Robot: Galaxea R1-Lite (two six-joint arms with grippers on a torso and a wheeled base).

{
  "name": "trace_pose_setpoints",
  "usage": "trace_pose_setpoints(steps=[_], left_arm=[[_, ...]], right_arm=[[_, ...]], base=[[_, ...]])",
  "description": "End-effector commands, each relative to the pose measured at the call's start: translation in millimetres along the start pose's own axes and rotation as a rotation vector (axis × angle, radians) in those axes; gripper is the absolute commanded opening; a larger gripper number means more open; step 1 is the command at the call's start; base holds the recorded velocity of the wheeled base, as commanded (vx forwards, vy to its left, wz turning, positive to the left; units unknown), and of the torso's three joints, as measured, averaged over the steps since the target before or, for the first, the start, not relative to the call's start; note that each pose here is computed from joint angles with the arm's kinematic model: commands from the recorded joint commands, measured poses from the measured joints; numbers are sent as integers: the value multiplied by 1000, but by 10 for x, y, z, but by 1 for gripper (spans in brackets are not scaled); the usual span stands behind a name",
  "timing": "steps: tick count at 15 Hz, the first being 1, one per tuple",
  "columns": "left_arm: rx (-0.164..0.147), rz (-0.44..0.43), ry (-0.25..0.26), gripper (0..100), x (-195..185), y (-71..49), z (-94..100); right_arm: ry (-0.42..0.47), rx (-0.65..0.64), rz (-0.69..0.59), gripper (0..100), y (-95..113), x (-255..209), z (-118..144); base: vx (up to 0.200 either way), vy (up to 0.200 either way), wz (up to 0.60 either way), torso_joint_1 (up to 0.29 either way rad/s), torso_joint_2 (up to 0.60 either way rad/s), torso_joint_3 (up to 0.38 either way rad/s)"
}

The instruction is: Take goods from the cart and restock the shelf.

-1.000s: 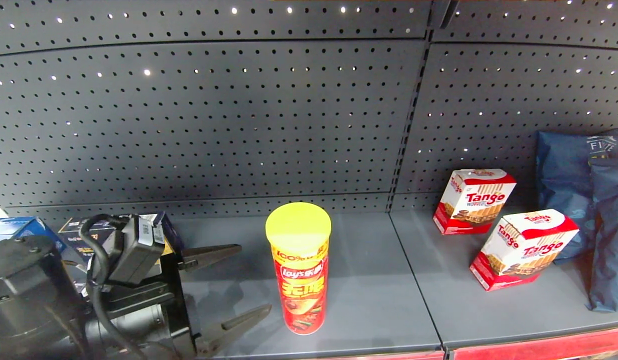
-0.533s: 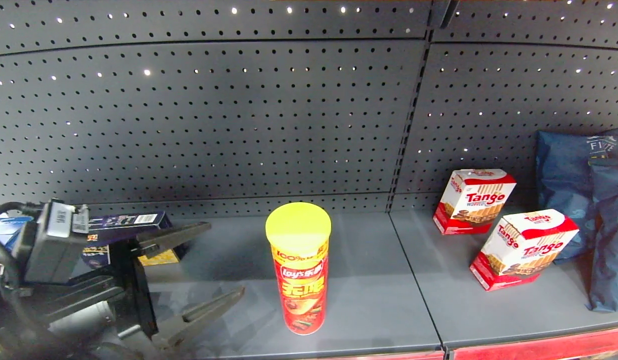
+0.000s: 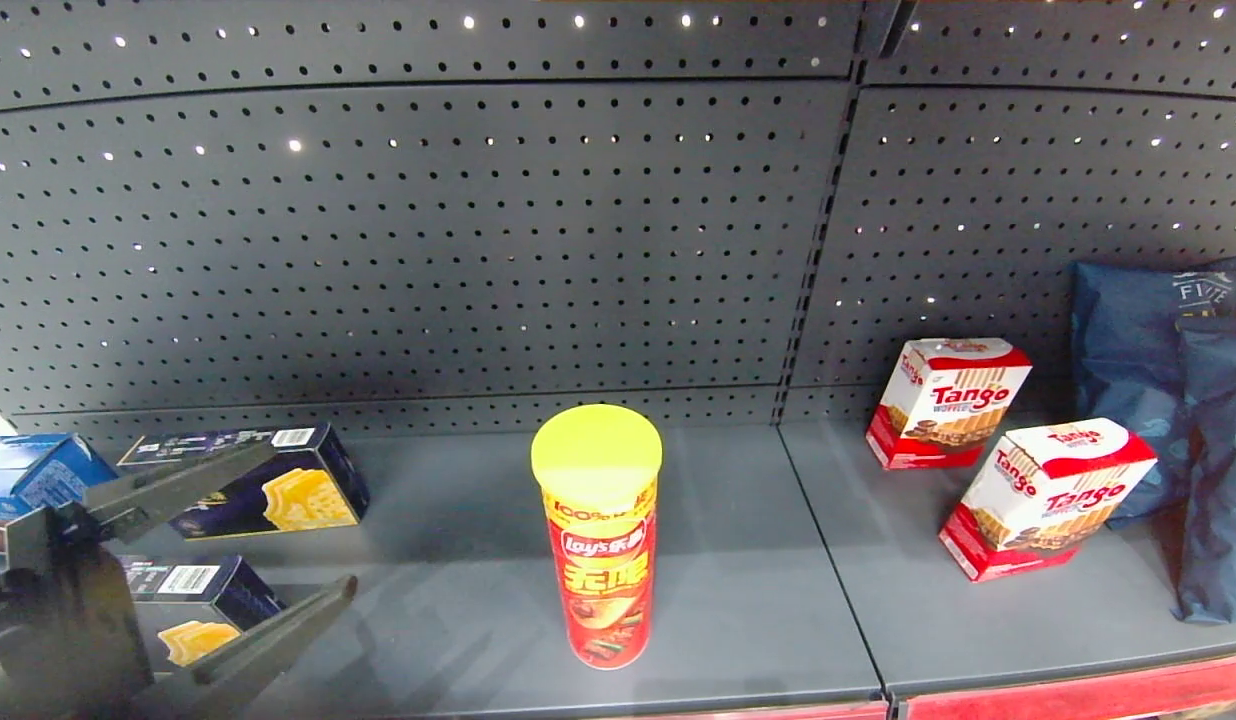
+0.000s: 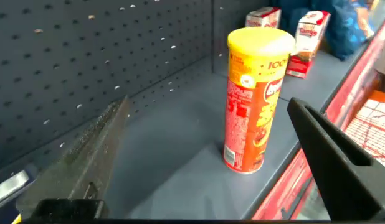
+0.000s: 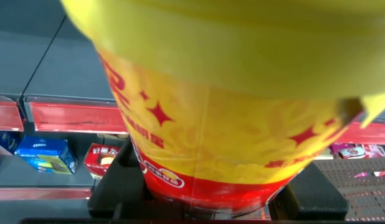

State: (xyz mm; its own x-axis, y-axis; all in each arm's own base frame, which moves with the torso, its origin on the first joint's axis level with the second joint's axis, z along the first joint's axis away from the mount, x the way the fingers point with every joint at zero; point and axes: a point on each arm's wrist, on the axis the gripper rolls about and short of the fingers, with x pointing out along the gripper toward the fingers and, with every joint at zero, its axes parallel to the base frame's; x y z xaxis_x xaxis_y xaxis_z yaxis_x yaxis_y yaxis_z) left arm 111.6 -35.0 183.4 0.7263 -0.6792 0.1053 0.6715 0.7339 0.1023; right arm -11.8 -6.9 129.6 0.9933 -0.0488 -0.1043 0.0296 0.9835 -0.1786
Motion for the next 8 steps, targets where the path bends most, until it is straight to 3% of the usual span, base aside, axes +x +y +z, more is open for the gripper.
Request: trace_pose_setpoints(steps=[1,5,7,8], left_arm=[[32,51,-53,100,-217,-111,93],[20,133,-35,100,-586,-319,58],[10,176,-34,100,-866,-484,-20],[-13,195,-30,100,-1080,-614,-118]], right_arm=[[-10,2,0,0,4,-17,-48],[-24,4,9,0,9,-37,-109],[-28,4,14,0,8,-38,-103],[-27,4,16,0,7,-34,-87]], base=[[0,0,0,0,0,0],[0,0,0,0,0,0],[0,0,0,0,0,0],[0,0,0,0,0,0]])
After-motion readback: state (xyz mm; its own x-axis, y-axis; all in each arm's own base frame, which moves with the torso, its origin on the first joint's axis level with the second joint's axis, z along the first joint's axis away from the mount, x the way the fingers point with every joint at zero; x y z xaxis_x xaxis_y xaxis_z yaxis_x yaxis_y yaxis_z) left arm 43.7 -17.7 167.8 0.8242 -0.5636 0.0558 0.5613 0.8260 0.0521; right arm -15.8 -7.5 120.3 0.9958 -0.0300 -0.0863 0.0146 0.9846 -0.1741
